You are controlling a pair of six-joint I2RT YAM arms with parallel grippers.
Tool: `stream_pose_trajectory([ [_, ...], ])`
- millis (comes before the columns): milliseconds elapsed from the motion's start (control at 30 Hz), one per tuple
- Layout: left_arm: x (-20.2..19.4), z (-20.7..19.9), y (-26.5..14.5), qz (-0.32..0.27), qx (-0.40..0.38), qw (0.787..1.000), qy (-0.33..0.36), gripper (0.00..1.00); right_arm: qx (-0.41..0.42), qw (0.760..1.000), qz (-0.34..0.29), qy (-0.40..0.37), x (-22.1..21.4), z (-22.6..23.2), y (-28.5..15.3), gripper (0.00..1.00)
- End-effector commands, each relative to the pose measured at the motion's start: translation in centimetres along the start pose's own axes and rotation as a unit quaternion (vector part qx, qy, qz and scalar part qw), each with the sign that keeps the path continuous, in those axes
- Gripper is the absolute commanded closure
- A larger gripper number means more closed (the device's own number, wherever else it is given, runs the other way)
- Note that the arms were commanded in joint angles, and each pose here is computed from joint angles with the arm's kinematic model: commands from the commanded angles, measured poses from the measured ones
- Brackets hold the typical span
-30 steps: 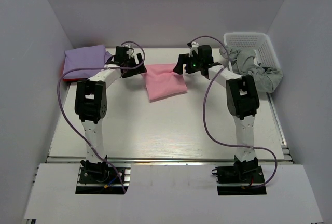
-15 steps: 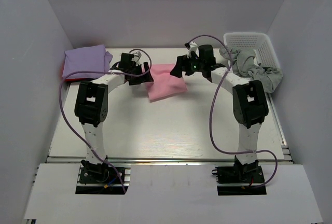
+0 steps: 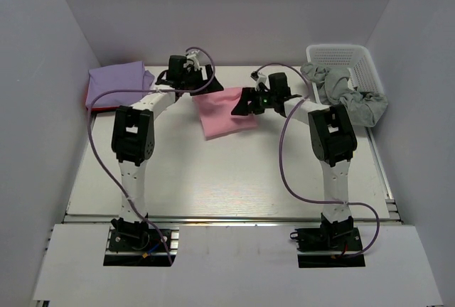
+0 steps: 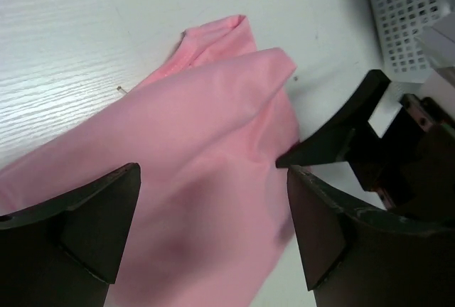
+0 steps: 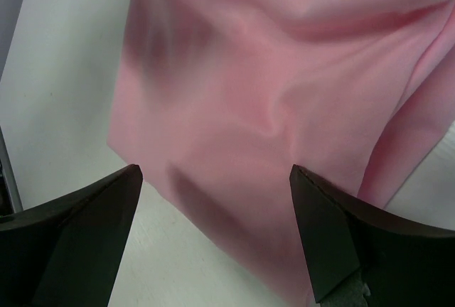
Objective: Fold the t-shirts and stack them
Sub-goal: Smooth out wrinkles on the folded tshirt
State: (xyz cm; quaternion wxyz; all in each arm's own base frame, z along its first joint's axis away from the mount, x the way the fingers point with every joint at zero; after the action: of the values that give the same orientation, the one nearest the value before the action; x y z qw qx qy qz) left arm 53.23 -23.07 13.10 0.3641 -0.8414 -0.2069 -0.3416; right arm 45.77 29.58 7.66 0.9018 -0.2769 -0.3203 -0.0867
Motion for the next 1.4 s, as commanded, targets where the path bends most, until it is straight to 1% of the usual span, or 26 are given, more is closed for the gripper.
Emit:
stream_pose_trajectory([
  [0,-3.2,0.4,2.7,0.048,-0.046,0.997,-0.034,0.07,0.021,1.000,0.009,0.003,-1.1,0.3,-0.3,0.10],
  [67,-3.9,1.5,2.8,0.057,-0.032,0.997,-0.045,0.09,0.018,1.000,0.020,0.009,-2.1,0.2,-0.4,0.10],
  [133,-5.7,2.5,2.6,0.071,-0.009,0.996,-0.056,0.09,0.014,0.999,0.030,0.020,-3.2,0.1,-0.9,0.10],
  [167,-5.8,3.1,2.1,0.067,0.001,0.996,-0.059,0.09,0.010,0.999,0.041,0.029,-4.7,0.0,-1.2,0.10],
  [200,-7.4,3.5,1.8,0.078,0.005,0.995,-0.061,0.09,0.014,0.998,0.052,0.034,-5.4,0.2,-1.5,0.10],
  [233,-7.8,3.4,1.4,0.079,0.005,0.995,-0.062,0.09,0.017,0.998,0.059,0.029,-6.0,0.5,-1.7,0.10],
  [267,-7.3,2.5,0.5,0.072,-0.005,0.996,-0.051,0.09,0.018,0.997,0.065,0.029,-6.7,1.2,-2.3,0.10],
  [300,-8.7,2.3,0.0,0.079,-0.012,0.996,-0.049,0.09,0.019,0.996,0.083,0.031,-8.6,1.2,-2.7,0.10],
  [333,-9.0,1.7,-0.4,0.081,-0.017,0.996,-0.039,0.09,0.023,0.996,0.083,0.024,-8.8,2.3,-3.2,0.10],
  [433,-9.8,-1.2,-2.6,0.084,-0.048,0.995,-0.020,0.09,0.024,0.993,0.110,0.043,-13.3,4.0,-5.1,0.10],
  [467,-10.2,-2.5,-3.2,0.085,-0.067,0.994,-0.014,0.09,0.025,0.994,0.104,0.037,-13.2,4.9,-5.8,0.10],
  [500,-12.2,-3.2,-4.0,0.096,-0.079,0.992,-0.015,0.09,0.024,0.992,0.119,0.042,-15.6,5.8,-6.9,0.10],
  [533,-11.1,-4.5,-5.7,0.079,-0.084,0.993,-0.004,0.09,0.023,0.992,0.121,0.042,-16.1,6.2,-7.4,0.10],
  [567,-11.4,-5.3,-6.5,0.077,-0.084,0.993,0.002,0.09,0.030,0.994,0.104,0.021,-15.2,7.8,-8.6,0.10],
  [600,-11.6,-6.4,-8.1,0.067,-0.080,0.994,0.016,0.00,0.026,0.992,0.124,0.026,-17.6,8.0,-9.2,0.10],
  [633,-12.7,-5.9,-8.2,0.077,-0.072,0.994,0.009,0.00,0.024,0.992,0.126,0.017,-17.9,8.4,-9.5,0.10],
  [667,-12.2,-7.3,-9.9,0.060,-0.078,0.995,0.029,0.00,0.023,0.990,0.135,0.017,-18.5,8.8,-9.9,0.10],
  [767,-11.1,-8.3,-12.2,0.024,-0.060,0.997,0.049,0.00,0.030,0.993,0.107,-0.030,-16.9,11.2,-11.0,0.10],
  [800,-9.6,-9.6,-13.6,-0.002,-0.060,0.996,0.065,0.00,0.032,0.994,0.096,-0.041,-16.2,11.7,-11.3,0.10],
  [933,-9.0,-9.5,-15.9,-0.033,-0.022,0.997,0.067,0.00,0.071,0.992,0.068,-0.075,-14.1,14.3,-11.2,0.10],
  [967,-9.1,-9.3,-16.0,-0.035,-0.017,0.997,0.067,0.00,0.086,0.991,0.052,-0.089,-12.7,15.2,-11.0,0.10],
  [1133,-10.4,-8.4,-14.6,-0.021,-0.018,0.998,0.062,0.00,0.107,0.990,0.037,-0.085,-10.4,15.6,-9.0,0.10],
  [1167,-10.8,-8.2,-14.1,-0.013,-0.021,0.998,0.054,0.00,0.118,0.988,0.018,-0.095,-9.4,16.0,-8.6,0.10],
  [1233,-11.8,-7.4,-12.5,0.011,-0.025,0.999,0.044,0.00,0.119,0.990,0.017,-0.074,-8.1,15.9,-7.7,0.10],
  [1333,-11.8,-6.3,-10.1,0.027,-0.020,0.999,0.031,0.00,0.122,0.990,0.014,-0.071,-7.1,15.2,-5.8,0.10],
  [1367,-11.6,-5.6,-9.8,0.029,-0.014,0.999,0.026,0.00,0.110,0.992,0.031,-0.049,-7.9,13.6,-4.6,0.10],
])
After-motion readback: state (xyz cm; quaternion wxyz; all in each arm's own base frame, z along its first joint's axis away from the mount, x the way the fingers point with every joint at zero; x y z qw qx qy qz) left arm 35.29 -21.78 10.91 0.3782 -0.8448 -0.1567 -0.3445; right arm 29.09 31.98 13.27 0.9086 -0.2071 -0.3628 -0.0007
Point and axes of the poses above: each gripper's point midway between its finger pads, its own y axis out along the fingers, its own z axis along the line the jaws close on, x = y × z, the point moved 1 cm from there along -y, back along the fingers, and after that the axes turned 4 degrees about y, right-handed, at the moved point
